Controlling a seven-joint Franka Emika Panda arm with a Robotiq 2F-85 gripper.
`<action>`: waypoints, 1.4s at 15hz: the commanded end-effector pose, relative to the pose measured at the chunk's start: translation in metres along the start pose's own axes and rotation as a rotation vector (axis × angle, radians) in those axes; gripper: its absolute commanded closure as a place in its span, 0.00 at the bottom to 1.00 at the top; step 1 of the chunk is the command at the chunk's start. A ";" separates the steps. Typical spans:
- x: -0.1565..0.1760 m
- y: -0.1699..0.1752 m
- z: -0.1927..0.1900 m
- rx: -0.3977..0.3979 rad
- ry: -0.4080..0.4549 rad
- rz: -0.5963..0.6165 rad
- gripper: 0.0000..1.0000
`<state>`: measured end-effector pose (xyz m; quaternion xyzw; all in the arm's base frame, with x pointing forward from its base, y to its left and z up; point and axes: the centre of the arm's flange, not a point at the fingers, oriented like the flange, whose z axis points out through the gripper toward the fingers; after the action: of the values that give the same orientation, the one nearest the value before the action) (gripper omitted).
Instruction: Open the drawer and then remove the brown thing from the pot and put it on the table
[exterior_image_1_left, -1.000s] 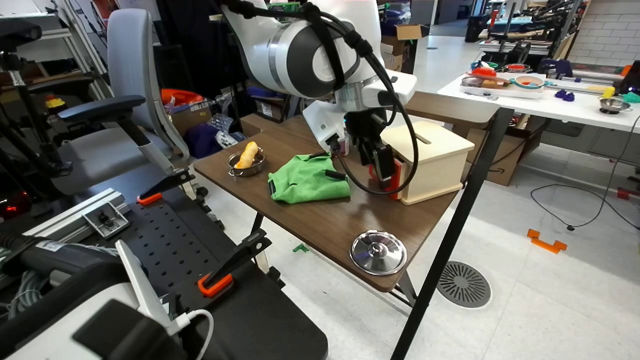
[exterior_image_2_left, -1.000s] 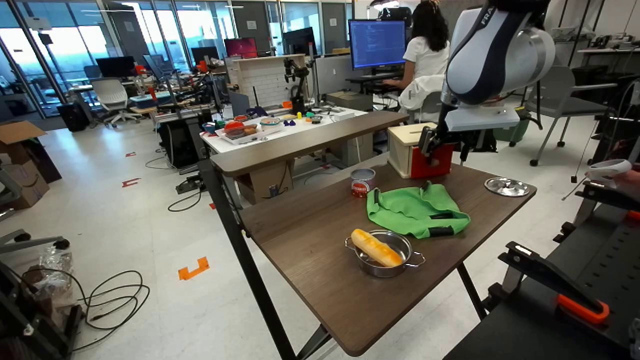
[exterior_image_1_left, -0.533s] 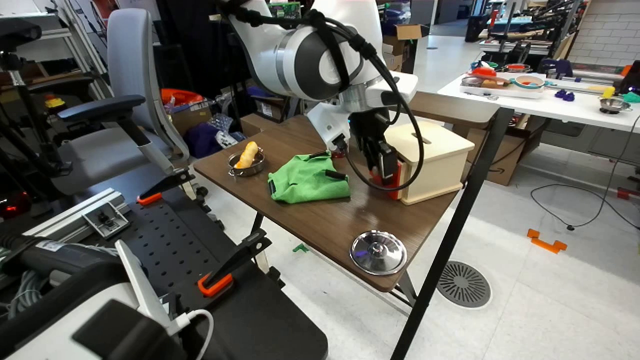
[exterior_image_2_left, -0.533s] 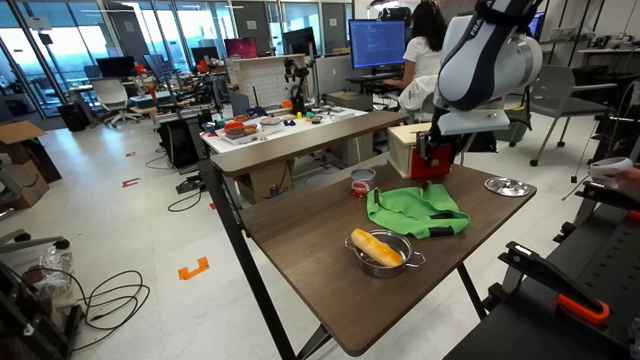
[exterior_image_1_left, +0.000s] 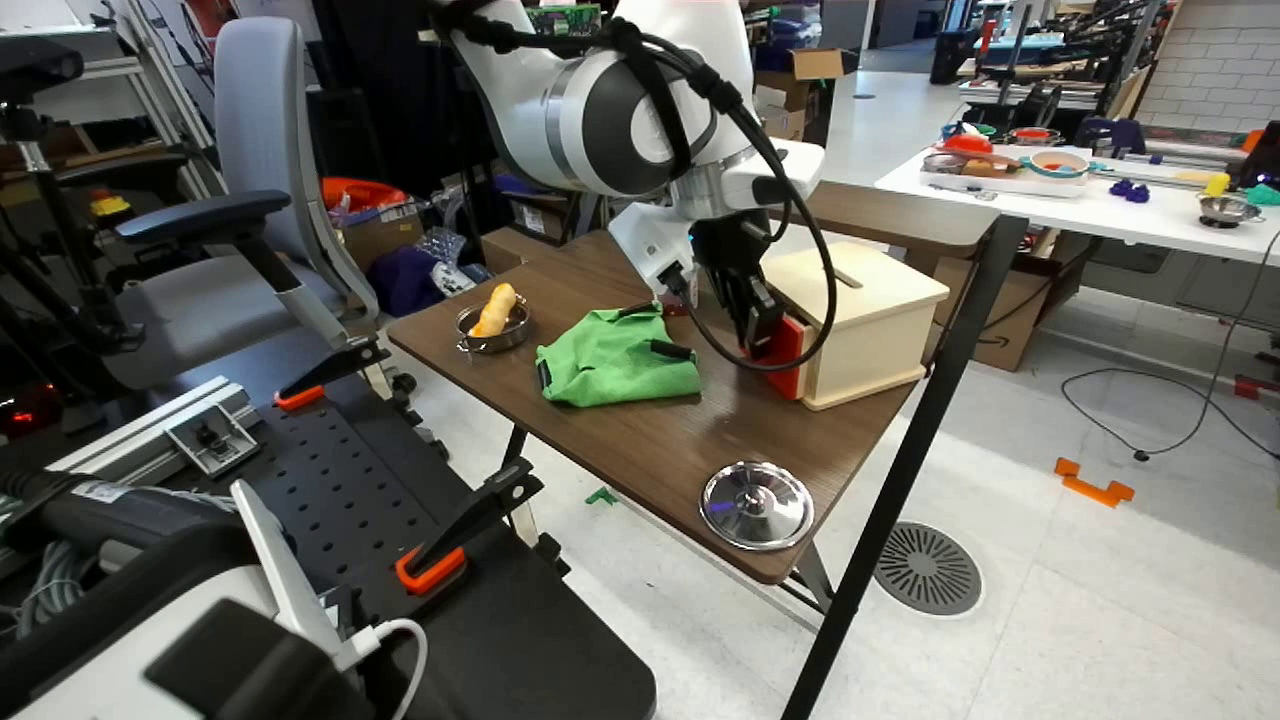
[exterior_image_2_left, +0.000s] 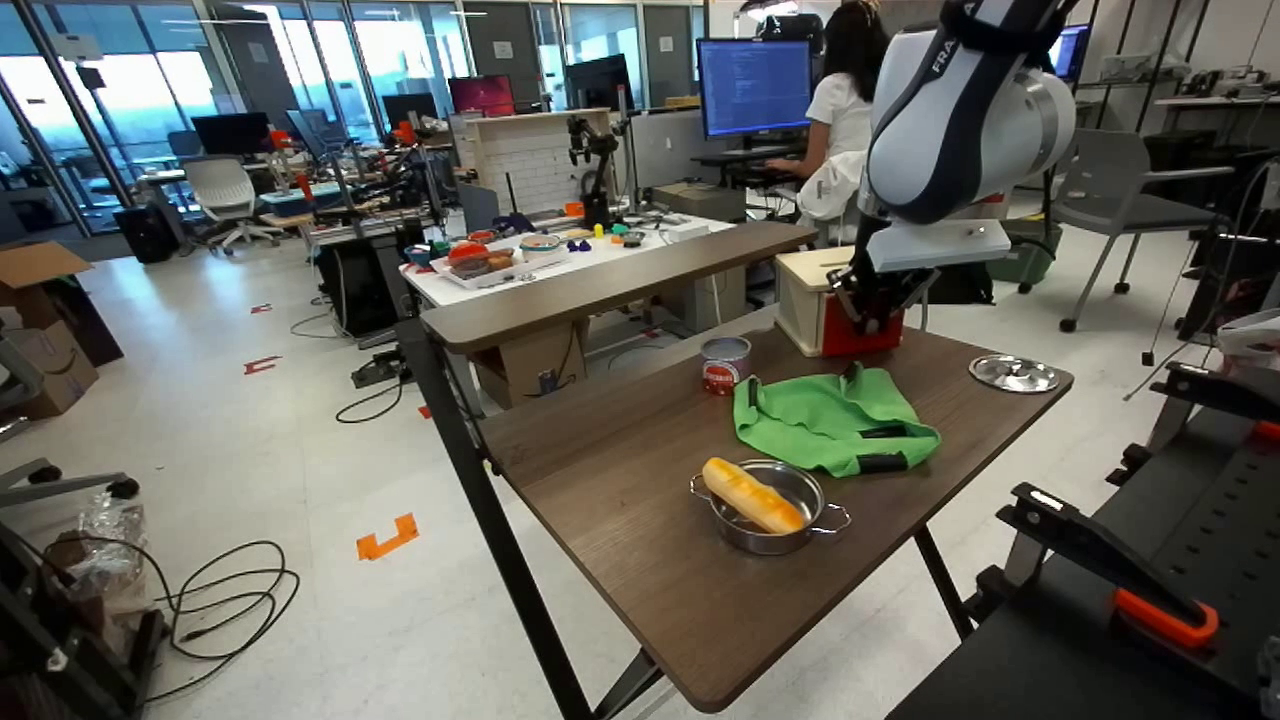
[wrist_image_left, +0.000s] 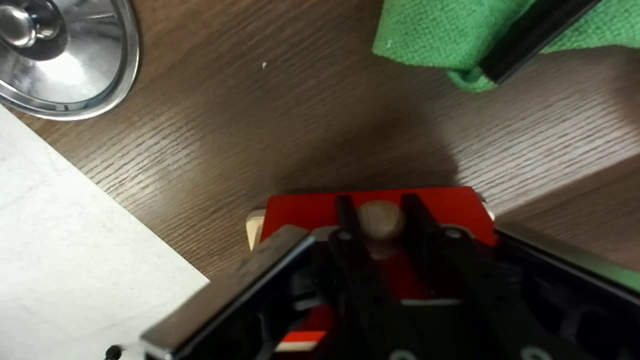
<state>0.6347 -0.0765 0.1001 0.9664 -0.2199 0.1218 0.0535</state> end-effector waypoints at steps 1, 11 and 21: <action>-0.010 -0.001 -0.012 -0.035 -0.008 0.023 0.93; -0.043 -0.018 -0.034 -0.061 -0.120 0.050 0.93; -0.084 -0.019 -0.036 -0.084 -0.179 0.009 0.93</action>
<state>0.5786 -0.0308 0.1017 0.9683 -0.2363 0.0355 0.0733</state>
